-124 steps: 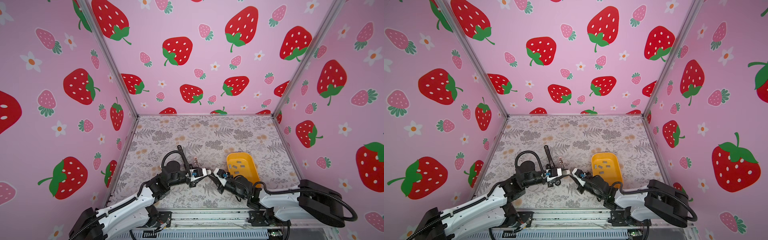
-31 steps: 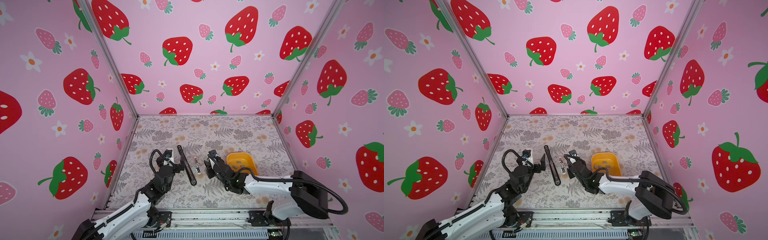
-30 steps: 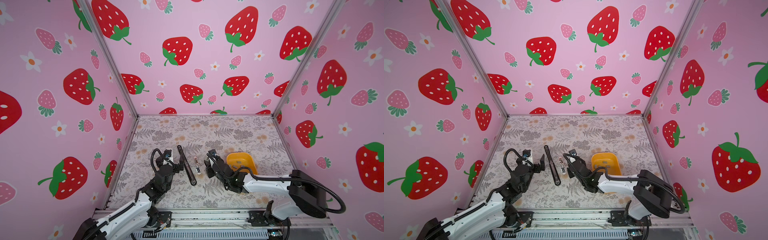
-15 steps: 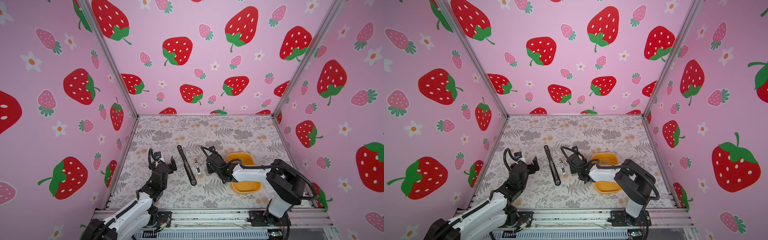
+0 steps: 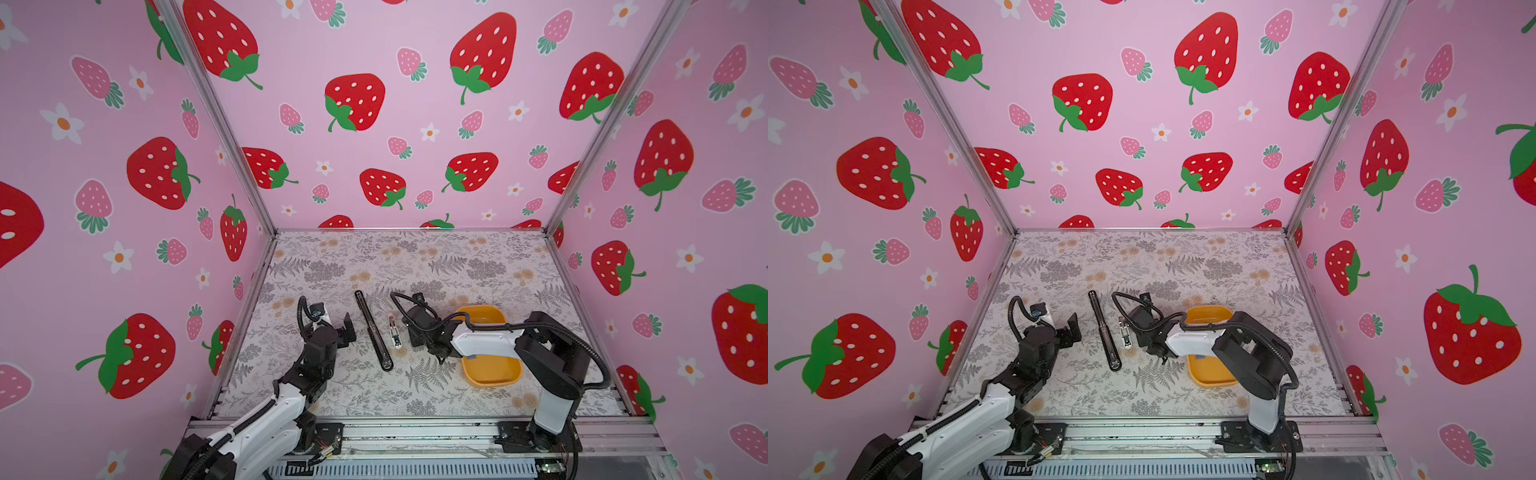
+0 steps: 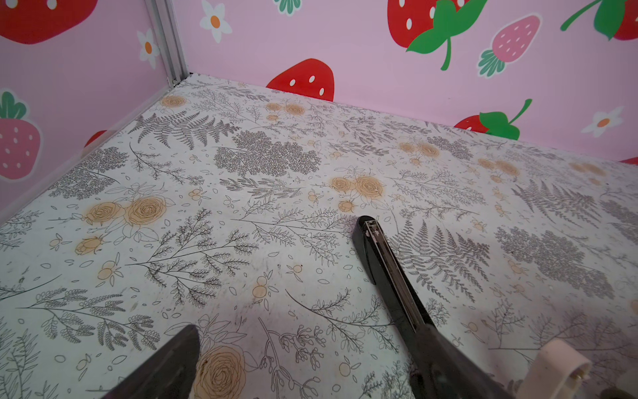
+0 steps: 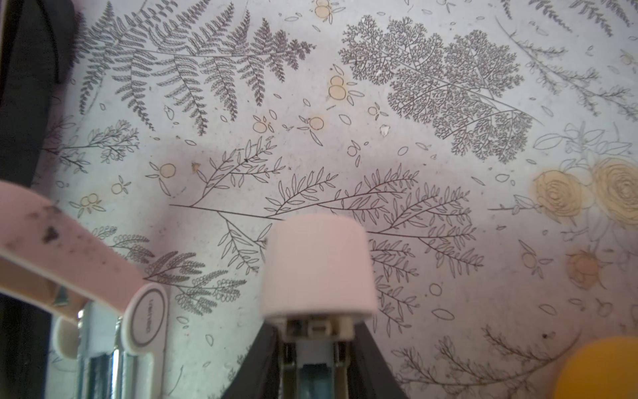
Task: Load the staples into the stapler
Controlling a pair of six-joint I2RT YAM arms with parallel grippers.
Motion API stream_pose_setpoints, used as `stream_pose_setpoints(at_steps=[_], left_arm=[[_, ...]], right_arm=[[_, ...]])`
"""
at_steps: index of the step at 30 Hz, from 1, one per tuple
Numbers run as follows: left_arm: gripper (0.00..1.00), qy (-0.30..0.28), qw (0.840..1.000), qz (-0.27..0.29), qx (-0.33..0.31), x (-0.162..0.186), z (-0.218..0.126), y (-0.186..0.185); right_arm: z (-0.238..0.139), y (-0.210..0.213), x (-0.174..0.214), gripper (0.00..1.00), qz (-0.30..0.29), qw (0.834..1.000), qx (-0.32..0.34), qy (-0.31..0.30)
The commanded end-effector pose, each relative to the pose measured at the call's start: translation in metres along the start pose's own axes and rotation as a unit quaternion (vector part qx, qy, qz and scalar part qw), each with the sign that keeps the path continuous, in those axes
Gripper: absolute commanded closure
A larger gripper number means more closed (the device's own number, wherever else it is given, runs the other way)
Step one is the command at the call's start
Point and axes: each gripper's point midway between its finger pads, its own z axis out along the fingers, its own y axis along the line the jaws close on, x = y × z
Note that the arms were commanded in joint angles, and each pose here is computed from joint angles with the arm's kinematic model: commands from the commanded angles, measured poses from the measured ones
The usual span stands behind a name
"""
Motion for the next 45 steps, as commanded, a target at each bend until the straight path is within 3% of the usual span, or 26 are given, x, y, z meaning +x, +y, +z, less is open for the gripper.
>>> stream_pose_setpoints(at_steps=[1,8,27,37,45], left_arm=[[0.01,-0.011,1.000,-0.019,0.000,-0.007,-0.001,0.001],[0.01,-0.013,1.000,-0.022,-0.001,-0.007,-0.002,0.001],[0.01,-0.011,1.000,-0.022,-0.001,-0.007,-0.002,0.002],[0.01,-0.016,0.999,-0.025,0.022,-0.006,-0.010,-0.002],[0.01,-0.027,0.995,-0.048,0.081,0.000,-0.033,-0.006]], right_arm=[[0.009,-0.010,0.027,1.00,-0.011,0.999,0.027,0.043],[0.020,-0.006,0.035,0.93,-0.017,0.998,0.027,0.056],[-0.003,-0.005,0.012,0.50,-0.001,1.000,0.006,0.020],[-0.064,-0.028,-0.018,0.49,0.026,0.998,-0.008,-0.056],[-0.115,-0.091,-0.024,0.53,0.058,0.990,0.067,-0.111]])
